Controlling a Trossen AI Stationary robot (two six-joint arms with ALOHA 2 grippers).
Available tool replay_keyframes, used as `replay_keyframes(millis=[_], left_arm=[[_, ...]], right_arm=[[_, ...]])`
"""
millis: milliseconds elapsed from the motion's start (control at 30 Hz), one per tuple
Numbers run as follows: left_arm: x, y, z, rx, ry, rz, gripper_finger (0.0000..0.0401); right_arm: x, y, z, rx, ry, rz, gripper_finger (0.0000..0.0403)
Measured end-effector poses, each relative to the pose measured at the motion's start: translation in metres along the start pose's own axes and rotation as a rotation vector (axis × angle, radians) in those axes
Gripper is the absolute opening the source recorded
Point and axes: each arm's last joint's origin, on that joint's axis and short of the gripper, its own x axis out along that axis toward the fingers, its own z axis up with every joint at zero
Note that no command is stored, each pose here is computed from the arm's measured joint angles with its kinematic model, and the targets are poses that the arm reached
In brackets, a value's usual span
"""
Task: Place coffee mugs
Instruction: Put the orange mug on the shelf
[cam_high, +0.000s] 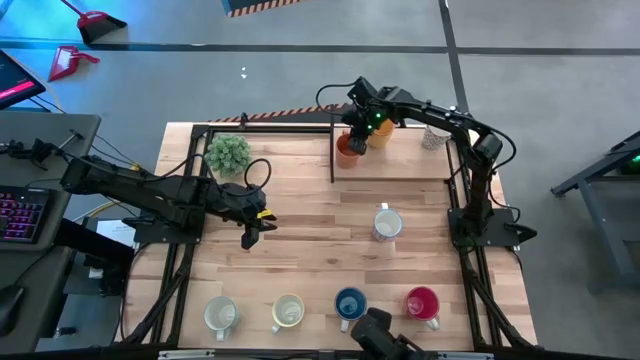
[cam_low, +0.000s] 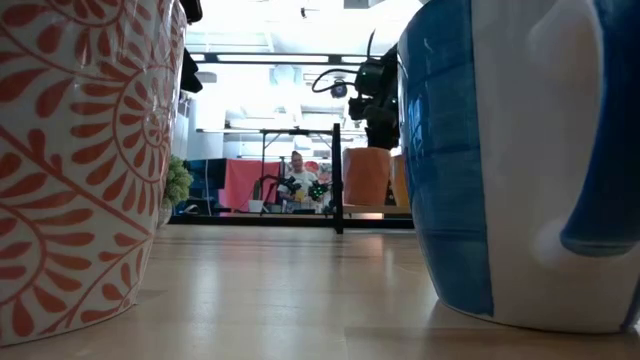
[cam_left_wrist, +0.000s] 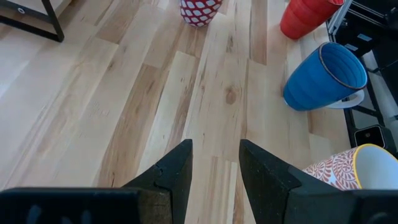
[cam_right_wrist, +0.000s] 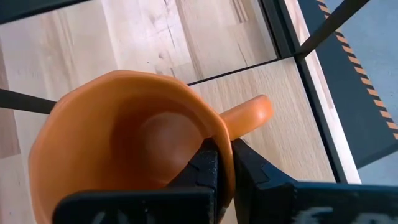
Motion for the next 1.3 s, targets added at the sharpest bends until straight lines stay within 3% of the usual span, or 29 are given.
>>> replay_keyframes(millis=[300,500,700,833,967,1167,1300], left_arm=[[0.0,0.0,0.0,0.0,0.0,0.0,0.0119],[0.0,0.0,0.0,0.0,0.0,0.0,0.0119],[0.0,0.0,0.0,0.001,0.0,0.0,0.0119],[0.0,0.0,0.0,0.012,0.0,0.0,0.0119],[0.0,0.0,0.0,0.015,-0.004,0.01,0.0119],[0.0,0.0,0.0,0.028,-0.004,0.011,0.0119],[0.0,0.0,0.0,0.029,-0.004,0.011,0.0119]], right_arm=[[0.0,-0.002,-0.002,0.001,0.039,-0.049,0.0046],[-0.023,-0.002,0.015,-0.007,-0.018,-0.054,0.0068],[-0.059,0.001,0.032,0.0,-0.05,-0.049,0.0068],[-0.081,0.012,0.037,0.046,-0.025,0.013,0.0068],[-0.081,0.038,0.039,0.042,0.047,0.056,0.0056],[-0.075,0.071,0.046,-0.059,0.065,0.087,0.0005],[-0.074,0.079,0.044,-0.048,0.106,0.092,0.0009]])
